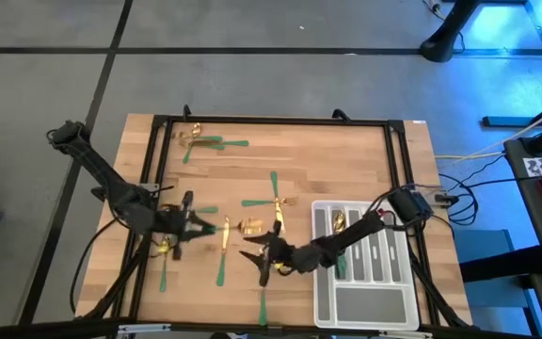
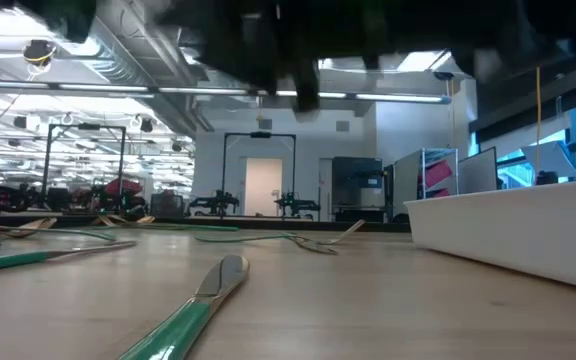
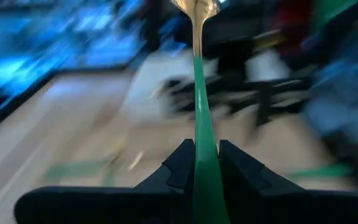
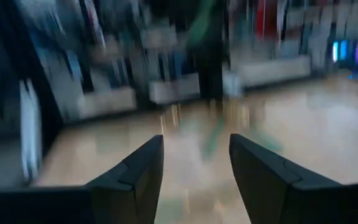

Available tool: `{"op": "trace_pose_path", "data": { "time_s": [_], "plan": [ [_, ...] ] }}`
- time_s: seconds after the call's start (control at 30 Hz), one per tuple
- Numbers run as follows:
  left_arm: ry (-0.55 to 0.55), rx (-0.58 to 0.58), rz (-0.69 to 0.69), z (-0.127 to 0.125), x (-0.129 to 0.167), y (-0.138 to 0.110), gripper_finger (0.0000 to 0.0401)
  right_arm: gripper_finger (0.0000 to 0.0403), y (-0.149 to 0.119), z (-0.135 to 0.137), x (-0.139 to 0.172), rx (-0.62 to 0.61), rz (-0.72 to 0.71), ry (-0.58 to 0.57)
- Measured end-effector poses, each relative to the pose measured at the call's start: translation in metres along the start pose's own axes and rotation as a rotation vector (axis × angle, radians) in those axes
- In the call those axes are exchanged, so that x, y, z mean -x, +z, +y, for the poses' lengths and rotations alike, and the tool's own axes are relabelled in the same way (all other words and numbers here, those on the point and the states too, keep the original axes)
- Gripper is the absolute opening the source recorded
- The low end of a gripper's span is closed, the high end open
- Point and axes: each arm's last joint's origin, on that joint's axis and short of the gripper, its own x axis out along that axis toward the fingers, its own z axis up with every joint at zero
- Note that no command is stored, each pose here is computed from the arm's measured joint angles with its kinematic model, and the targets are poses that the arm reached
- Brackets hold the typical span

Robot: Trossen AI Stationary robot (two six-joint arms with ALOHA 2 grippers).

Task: Sort silverware
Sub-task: Put the bottom left green spoon into the silverware rack

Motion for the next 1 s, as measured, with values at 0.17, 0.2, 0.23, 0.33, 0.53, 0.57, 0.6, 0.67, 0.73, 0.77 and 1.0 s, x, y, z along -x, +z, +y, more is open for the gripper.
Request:
{"op": "trace_pose_path", "data": {
  "time_s": [0.17,0.2,0.23,0.33,0.53,0.57,0.6,0.67,0.73,0.77,1.0],
  "plan": [
    [-0.163,-0.074,-0.209,-0.011,0.005,0.022,0.0051,0.0186,0.037,0.003,-0.008,0.037,-0.231,0.278],
    [-0.174,-0.084,-0.233,-0.013,0.005,0.024,0.0052,0.0186,0.046,0.006,-0.010,0.038,-0.271,0.302],
    [-0.185,-0.093,-0.256,-0.014,0.005,0.026,0.0052,0.0186,0.055,0.009,-0.011,0.050,-0.297,0.310],
    [-0.212,-0.117,-0.304,-0.018,0.003,0.029,0.0052,0.0186,0.078,0.019,-0.021,0.154,-0.354,0.292],
    [-0.212,-0.150,-0.330,-0.024,-0.005,0.027,0.0053,0.0186,0.119,0.037,-0.042,0.298,-0.331,0.198],
    [-0.212,-0.152,-0.329,-0.025,-0.006,0.027,0.0053,0.0186,0.123,0.039,-0.045,0.326,-0.308,0.201],
    [-0.212,-0.153,-0.326,-0.026,-0.007,0.026,0.0053,0.0186,0.127,0.042,-0.048,0.356,-0.282,0.209],
    [-0.213,-0.157,-0.320,-0.027,-0.008,0.025,0.0053,0.0182,0.133,0.045,-0.051,0.387,-0.235,0.220],
    [-0.213,-0.157,-0.318,-0.027,-0.008,0.024,0.0054,0.0169,0.136,0.049,-0.052,0.405,-0.197,0.212],
    [-0.213,-0.157,-0.318,-0.027,-0.008,0.024,0.0054,0.0159,0.136,0.050,-0.052,0.409,-0.185,0.204],
    [-0.218,-0.158,-0.316,-0.027,-0.008,0.024,0.0054,0.0054,0.134,0.054,-0.049,0.417,-0.151,0.150]
  ]
}}
